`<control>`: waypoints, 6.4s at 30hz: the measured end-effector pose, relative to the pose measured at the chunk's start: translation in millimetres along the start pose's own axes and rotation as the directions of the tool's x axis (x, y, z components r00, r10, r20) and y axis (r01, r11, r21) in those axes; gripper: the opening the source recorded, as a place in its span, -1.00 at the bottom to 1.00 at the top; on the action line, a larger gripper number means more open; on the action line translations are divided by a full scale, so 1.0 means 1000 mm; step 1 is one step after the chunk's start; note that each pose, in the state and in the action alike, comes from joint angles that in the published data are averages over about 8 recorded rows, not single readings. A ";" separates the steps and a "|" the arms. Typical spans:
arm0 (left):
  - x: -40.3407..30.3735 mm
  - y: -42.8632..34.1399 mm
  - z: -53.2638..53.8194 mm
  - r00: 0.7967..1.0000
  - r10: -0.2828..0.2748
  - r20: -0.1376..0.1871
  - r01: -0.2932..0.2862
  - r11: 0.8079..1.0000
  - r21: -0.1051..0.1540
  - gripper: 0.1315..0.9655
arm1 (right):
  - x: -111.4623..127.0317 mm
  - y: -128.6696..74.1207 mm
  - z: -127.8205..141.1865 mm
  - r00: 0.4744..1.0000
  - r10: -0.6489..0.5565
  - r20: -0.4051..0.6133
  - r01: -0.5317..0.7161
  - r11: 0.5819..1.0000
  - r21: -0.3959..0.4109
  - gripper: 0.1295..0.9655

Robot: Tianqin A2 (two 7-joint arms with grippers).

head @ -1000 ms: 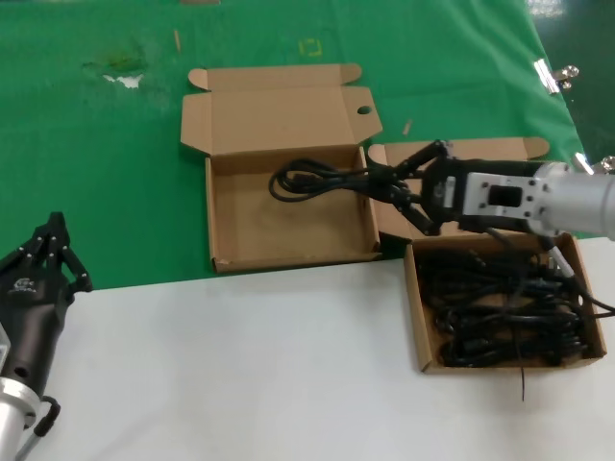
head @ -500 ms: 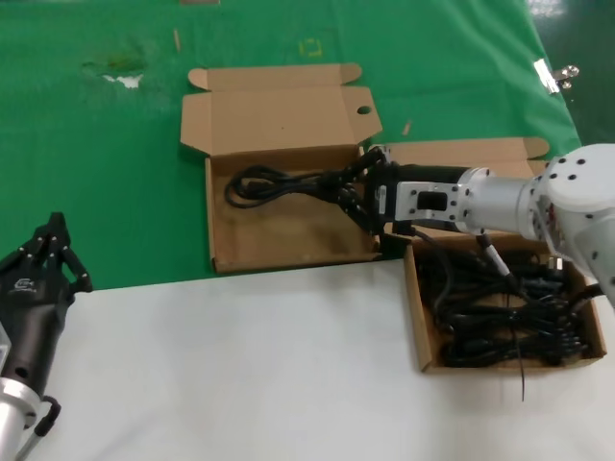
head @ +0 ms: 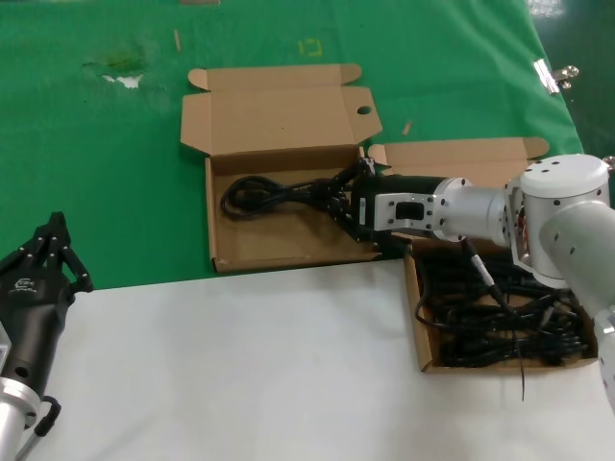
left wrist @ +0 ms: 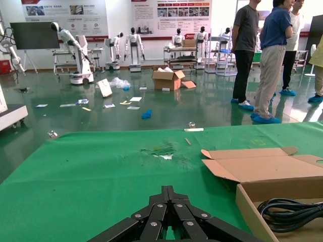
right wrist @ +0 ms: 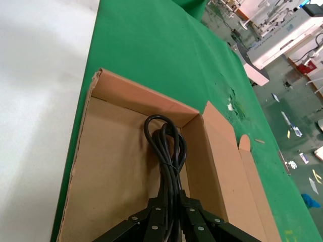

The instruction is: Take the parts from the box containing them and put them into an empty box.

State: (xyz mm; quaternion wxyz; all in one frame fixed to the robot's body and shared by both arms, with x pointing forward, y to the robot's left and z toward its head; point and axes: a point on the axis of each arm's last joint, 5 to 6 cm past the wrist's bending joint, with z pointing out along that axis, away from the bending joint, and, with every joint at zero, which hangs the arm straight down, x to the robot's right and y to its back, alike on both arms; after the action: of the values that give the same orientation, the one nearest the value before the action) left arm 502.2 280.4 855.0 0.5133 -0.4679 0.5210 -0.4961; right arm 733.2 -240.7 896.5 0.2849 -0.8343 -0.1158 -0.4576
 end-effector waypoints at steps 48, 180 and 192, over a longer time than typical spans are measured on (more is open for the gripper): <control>0.0000 0.0000 0.000 1.000 0.000 0.000 0.000 1.000 0.000 -0.98 | -0.015 -0.005 -0.112 0.972 0.144 -0.187 -0.151 0.988 -0.024 0.61; 0.0000 0.0000 0.000 1.000 0.000 0.000 0.000 1.000 0.000 1.00 | -0.152 -0.054 -0.159 0.185 0.794 -0.578 -0.803 0.462 0.377 1.00; 0.0000 0.0000 0.000 1.000 0.000 0.000 0.000 1.000 0.000 1.00 | -0.152 -0.054 -0.159 0.185 0.794 -0.578 -0.803 0.462 0.377 1.00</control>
State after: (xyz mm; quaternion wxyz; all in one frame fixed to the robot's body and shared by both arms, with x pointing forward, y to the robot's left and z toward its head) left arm 502.2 280.4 855.0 0.5133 -0.4679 0.5210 -0.4961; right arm 513.2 -279.5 856.9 0.4950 -0.5339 0.4521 -0.5153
